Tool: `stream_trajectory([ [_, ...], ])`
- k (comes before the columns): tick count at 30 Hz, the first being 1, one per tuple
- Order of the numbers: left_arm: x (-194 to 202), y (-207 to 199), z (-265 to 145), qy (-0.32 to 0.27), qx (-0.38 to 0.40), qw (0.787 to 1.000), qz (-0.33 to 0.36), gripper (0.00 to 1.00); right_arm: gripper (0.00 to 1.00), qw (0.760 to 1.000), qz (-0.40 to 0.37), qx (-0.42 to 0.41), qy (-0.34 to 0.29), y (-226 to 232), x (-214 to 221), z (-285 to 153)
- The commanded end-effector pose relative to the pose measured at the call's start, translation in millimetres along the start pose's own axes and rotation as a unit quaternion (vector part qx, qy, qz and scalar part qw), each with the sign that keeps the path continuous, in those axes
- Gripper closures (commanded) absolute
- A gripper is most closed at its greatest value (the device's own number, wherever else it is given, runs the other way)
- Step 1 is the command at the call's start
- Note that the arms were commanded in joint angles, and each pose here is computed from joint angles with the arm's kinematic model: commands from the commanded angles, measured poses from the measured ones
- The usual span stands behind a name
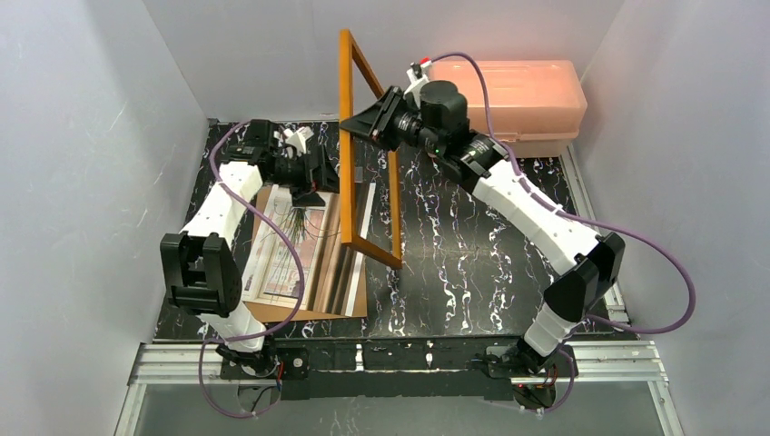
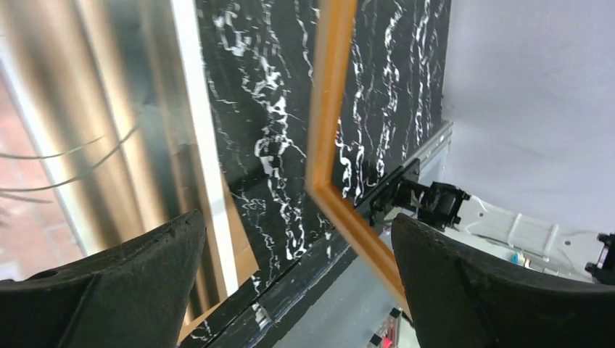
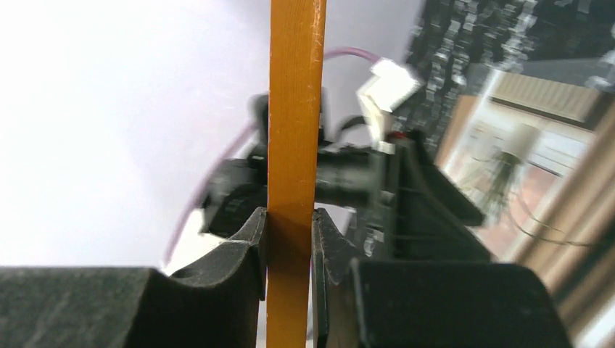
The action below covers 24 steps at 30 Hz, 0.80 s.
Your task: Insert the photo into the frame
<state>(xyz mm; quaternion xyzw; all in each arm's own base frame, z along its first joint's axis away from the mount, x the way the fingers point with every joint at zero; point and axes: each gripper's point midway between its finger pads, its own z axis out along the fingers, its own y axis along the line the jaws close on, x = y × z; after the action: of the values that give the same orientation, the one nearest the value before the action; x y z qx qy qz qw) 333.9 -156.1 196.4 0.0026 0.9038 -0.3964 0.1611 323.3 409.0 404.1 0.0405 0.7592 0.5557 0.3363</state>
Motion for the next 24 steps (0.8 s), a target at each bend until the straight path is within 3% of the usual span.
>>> stream_trajectory([
  [1, 4, -27, 16, 0.006, 0.054, 0.998, 0.011, 0.02, 0.99, 0.98, 0.033, -0.19, -0.056, 107, -47, -53],
  [6, 5, -21, 36, 0.0, 0.034, 0.999, 0.04, 0.02, 0.99, 0.971, 0.063, -0.226, -0.042, 123, -50, -59],
  [19, 1, -27, 53, -0.003, 0.084, 0.996, 0.005, 0.02, 0.99, 0.948, 0.136, -0.287, -0.027, 124, -48, -62],
  [24, 3, -22, 59, -0.01, 0.089, 0.996, -0.003, 0.1, 0.99, 0.939, 0.158, -0.304, -0.023, 123, -47, -63],
])
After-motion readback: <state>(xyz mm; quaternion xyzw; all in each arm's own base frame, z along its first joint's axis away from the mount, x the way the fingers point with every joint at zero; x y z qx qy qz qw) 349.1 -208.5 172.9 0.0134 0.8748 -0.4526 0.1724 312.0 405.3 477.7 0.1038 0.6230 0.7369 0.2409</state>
